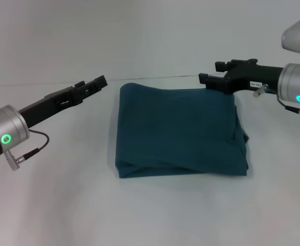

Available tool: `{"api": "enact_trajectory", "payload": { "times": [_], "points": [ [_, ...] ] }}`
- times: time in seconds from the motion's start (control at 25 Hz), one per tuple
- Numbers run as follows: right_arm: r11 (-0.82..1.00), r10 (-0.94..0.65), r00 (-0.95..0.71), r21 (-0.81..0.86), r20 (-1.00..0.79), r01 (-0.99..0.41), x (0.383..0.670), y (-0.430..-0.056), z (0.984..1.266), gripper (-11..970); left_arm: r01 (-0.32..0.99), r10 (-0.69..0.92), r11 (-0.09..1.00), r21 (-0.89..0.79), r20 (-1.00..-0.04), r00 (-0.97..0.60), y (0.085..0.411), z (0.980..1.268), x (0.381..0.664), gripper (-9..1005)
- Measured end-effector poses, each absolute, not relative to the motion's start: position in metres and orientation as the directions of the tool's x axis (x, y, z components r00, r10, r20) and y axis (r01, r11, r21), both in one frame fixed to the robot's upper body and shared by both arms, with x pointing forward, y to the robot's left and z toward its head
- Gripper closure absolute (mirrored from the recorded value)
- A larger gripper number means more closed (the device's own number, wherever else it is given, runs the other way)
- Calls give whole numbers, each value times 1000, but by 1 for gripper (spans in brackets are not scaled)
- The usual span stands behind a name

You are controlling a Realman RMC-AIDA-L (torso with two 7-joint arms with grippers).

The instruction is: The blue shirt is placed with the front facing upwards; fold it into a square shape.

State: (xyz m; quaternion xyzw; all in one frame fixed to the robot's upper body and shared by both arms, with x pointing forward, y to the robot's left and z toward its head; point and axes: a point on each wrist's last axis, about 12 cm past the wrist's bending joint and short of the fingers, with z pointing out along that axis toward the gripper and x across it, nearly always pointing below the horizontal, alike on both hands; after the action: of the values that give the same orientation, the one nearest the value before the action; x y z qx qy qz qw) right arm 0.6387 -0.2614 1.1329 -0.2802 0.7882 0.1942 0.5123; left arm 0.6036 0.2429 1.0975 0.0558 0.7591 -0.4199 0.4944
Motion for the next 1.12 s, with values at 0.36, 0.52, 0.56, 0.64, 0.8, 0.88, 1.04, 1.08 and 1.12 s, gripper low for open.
{"api": "enact_trajectory", "payload": {
  "times": [0.36, 0.52, 0.56, 0.64, 0.8, 0.88, 1.04, 1.08, 1.12],
  "points": [
    [679, -275, -156, -77, -949, -730, 608, -284, 1138, 219, 417, -240, 660, -625, -701, -671, 242, 1096, 613, 190],
    [702, -257, -137, -87, -957, -707, 603, -298, 1143, 113, 348, -195, 687, -638, -623, -758, 235, 1095, 619, 191],
    [707, -254, -136, -88, -958, -702, 602, -299, 1144, 82, 335, -189, 693, -638, -610, -769, 234, 1095, 620, 192],
    [713, -250, -133, -89, -959, -695, 601, -301, 1144, 19, 307, -188, 701, -644, -582, -791, 231, 1094, 622, 192],
    [717, -247, -130, -91, -960, -691, 601, -302, 1144, 19, 271, -194, 703, -658, -543, -817, 224, 1092, 624, 193],
    [716, -248, -128, -93, -960, -692, 601, -302, 1144, 19, 245, -213, 707, -663, -531, -820, 223, 1089, 624, 194],
    [714, -249, -127, -94, -960, -694, 601, -301, 1144, 19, 193, -247, 714, -673, -500, -830, 220, 1081, 623, 195],
    [712, -250, -127, -93, -960, -696, 600, -301, 1144, 19, 186, -248, 715, -674, -493, -834, 219, 1079, 623, 195],
    [710, -250, -126, -94, -960, -698, 600, -301, 1144, 19, 176, -250, 716, -675, -483, -839, 218, 1076, 622, 195]
  ]
}}
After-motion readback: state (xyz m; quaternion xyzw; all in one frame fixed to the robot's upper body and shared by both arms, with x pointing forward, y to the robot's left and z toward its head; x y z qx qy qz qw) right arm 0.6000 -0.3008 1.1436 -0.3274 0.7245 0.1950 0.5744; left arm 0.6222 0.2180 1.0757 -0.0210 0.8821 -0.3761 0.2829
